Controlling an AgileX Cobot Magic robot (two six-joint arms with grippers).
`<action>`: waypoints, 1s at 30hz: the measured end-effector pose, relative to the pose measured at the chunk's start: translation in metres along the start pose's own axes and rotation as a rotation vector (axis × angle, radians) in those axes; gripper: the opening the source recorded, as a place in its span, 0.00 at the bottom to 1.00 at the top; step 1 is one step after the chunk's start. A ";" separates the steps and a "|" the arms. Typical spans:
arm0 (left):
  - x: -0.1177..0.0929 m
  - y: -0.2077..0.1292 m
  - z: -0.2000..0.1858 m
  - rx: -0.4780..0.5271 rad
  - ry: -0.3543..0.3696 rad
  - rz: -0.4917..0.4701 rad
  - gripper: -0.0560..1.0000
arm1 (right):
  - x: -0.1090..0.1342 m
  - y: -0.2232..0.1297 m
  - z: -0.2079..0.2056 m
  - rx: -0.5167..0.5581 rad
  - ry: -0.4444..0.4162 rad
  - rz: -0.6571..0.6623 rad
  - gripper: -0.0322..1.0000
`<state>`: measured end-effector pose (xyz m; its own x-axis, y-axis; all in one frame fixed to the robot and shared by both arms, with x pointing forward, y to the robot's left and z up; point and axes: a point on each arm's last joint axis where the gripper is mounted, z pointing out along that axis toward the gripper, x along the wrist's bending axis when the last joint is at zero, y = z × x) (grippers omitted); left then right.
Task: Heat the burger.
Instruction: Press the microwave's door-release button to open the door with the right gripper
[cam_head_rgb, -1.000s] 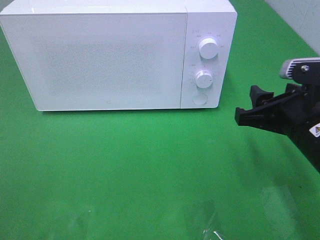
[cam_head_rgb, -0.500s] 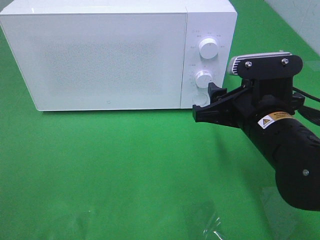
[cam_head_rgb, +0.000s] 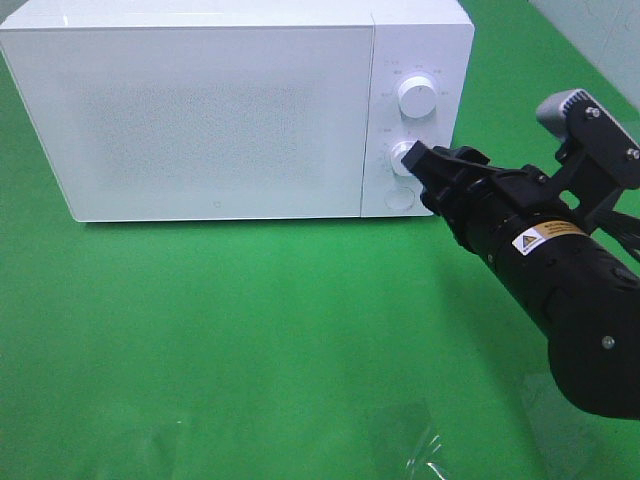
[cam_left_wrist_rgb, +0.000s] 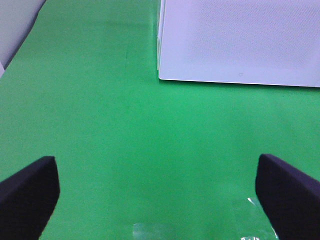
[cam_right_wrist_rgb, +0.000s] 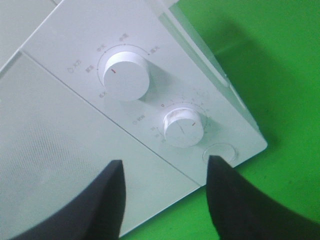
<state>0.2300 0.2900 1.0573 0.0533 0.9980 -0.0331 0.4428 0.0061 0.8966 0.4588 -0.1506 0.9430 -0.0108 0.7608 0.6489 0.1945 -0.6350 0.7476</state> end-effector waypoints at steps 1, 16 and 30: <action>0.000 0.000 0.000 0.000 0.000 0.000 0.99 | -0.001 -0.001 0.000 0.012 -0.007 0.124 0.47; 0.000 0.000 0.000 0.000 0.000 0.000 0.99 | -0.007 -0.016 -0.002 0.138 -0.132 0.683 0.06; 0.000 0.000 0.000 0.000 0.000 0.000 0.99 | -0.013 -0.027 0.020 0.176 -0.172 0.786 0.06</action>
<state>0.2300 0.2900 1.0573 0.0533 0.9980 -0.0331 0.4428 0.0061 0.8966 0.4729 -0.1405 0.9121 0.3403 0.1221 0.9324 0.2336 -0.9714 0.0419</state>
